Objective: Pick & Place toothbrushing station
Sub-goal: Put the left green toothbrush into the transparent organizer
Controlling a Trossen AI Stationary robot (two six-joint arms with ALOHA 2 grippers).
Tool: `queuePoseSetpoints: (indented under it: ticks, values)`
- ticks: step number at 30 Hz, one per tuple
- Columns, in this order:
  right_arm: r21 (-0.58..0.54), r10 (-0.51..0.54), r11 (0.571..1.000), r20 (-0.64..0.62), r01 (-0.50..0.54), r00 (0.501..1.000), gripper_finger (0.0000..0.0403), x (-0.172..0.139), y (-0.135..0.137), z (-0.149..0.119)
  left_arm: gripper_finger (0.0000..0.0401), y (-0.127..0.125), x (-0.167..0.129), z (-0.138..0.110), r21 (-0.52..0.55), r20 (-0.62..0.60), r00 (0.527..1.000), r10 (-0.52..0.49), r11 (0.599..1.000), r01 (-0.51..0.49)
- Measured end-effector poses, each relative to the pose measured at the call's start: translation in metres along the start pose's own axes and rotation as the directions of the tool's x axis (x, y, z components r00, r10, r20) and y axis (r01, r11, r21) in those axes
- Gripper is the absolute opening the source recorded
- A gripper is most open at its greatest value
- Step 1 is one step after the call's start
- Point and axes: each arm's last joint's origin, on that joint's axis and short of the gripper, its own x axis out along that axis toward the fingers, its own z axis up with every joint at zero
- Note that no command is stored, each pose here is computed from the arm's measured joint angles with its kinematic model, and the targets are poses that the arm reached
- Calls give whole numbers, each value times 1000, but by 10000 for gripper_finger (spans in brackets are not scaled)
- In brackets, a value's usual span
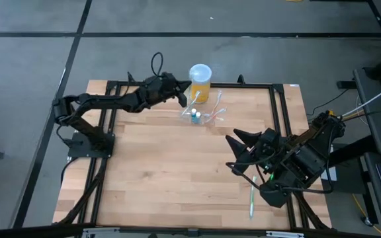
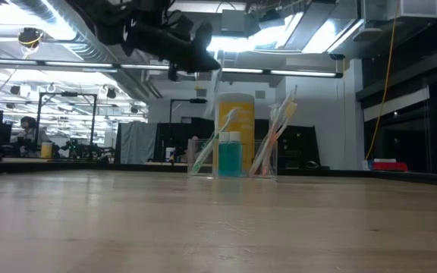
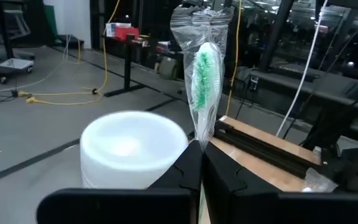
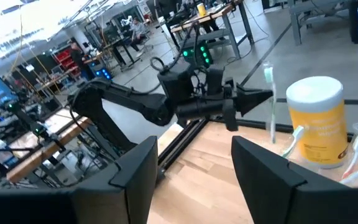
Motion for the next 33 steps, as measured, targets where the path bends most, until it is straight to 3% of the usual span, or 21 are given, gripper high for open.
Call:
queuePoseSetpoints:
  ticks: [8,20,33]
  values:
    - [89,-7,996,22,5,1000,207,4,3,2,2,-2,2,-36,-2,16,999,29,1000,-29]
    - [141,-36,990,28,32,999,207,18,4,6,2,12,-29,-86,-99,12,996,84,992,-83]
    - [150,-46,988,19,42,999,207,27,6,9,2,14,-36,-102,-115,-17,997,70,991,-71]
